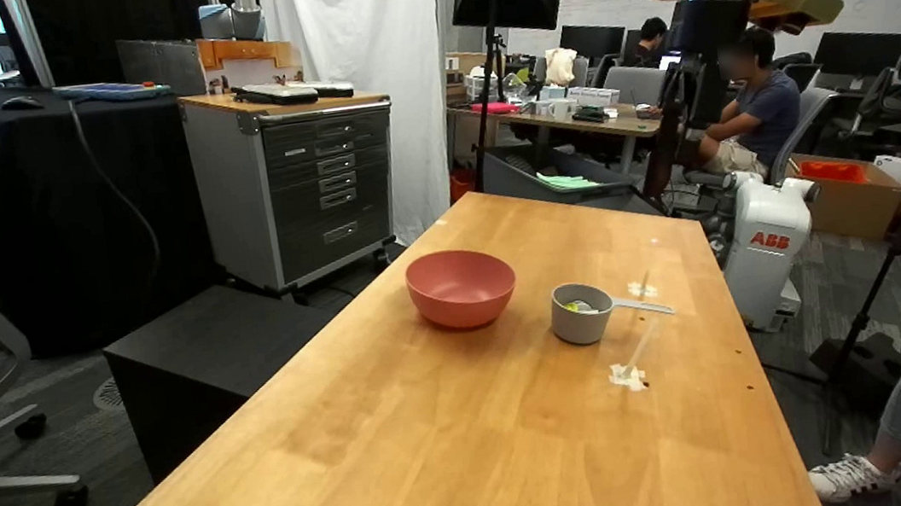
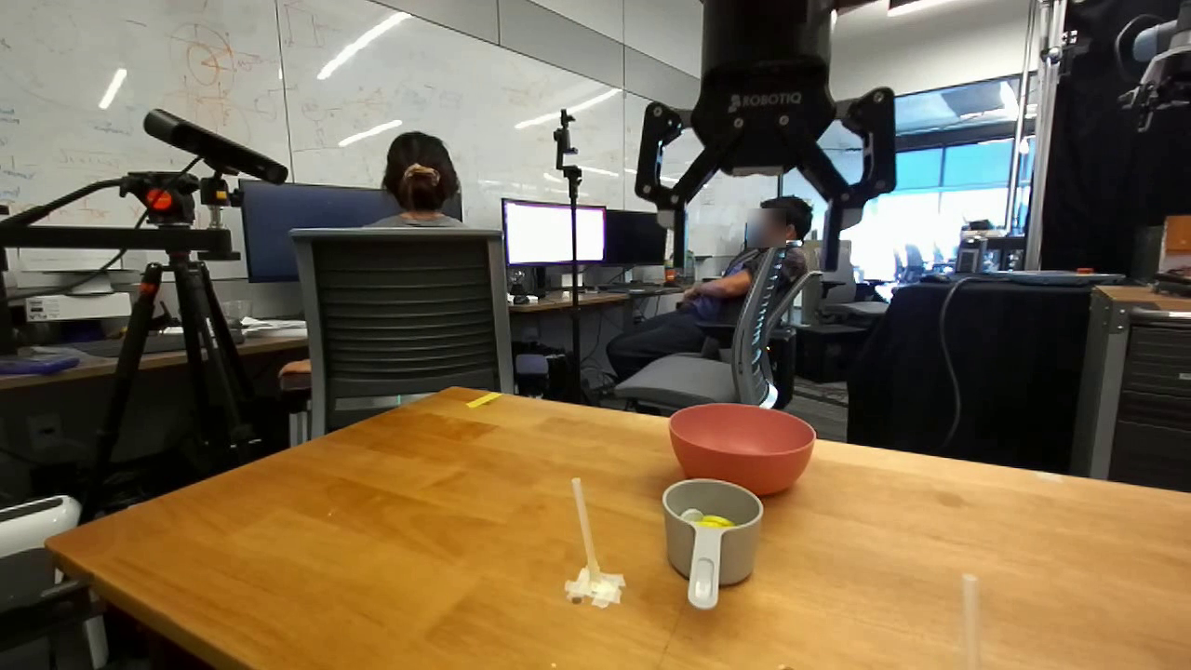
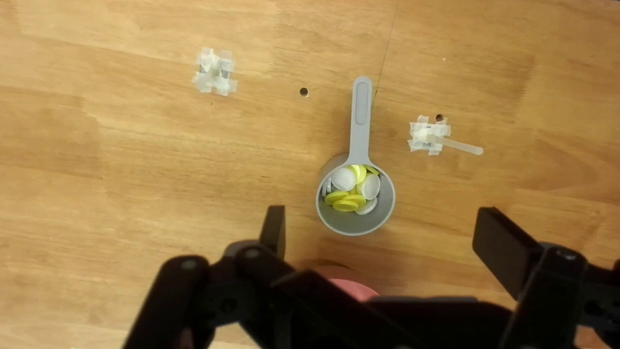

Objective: Pour the contents in the cup into the bowl

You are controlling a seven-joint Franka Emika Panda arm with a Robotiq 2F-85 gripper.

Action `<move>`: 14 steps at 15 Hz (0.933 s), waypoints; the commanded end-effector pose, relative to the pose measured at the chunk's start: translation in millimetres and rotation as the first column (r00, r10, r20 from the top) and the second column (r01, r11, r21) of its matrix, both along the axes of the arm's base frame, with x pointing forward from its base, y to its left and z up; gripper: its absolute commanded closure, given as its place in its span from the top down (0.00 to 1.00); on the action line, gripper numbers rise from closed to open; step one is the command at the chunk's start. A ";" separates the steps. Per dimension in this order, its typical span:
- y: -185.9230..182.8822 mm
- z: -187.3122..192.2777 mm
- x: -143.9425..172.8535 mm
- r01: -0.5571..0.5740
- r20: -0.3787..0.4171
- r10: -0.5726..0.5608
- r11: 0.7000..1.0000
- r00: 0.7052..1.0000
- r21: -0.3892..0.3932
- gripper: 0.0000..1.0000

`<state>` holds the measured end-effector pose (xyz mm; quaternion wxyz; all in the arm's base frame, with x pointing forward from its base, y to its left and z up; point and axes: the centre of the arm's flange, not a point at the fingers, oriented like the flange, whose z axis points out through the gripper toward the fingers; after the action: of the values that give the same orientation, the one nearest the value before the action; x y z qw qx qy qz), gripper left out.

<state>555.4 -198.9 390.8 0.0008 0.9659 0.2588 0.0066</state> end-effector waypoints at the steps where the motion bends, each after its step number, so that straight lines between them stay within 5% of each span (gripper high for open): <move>1: 25.4 -22.7 -33.2 -0.014 0.017 0.015 1.000 1.000 -0.020 1.00; 8: 36.6 -69.0 -69.4 0.001 0.006 -0.001 1.000 1.000 0.000 1.00; 14: 29.9 -82.6 -69.3 0.019 0.038 -0.019 1.000 0.999 -0.012 1.00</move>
<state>492.3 -168.1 304.1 -0.0030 0.9674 0.2531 0.0056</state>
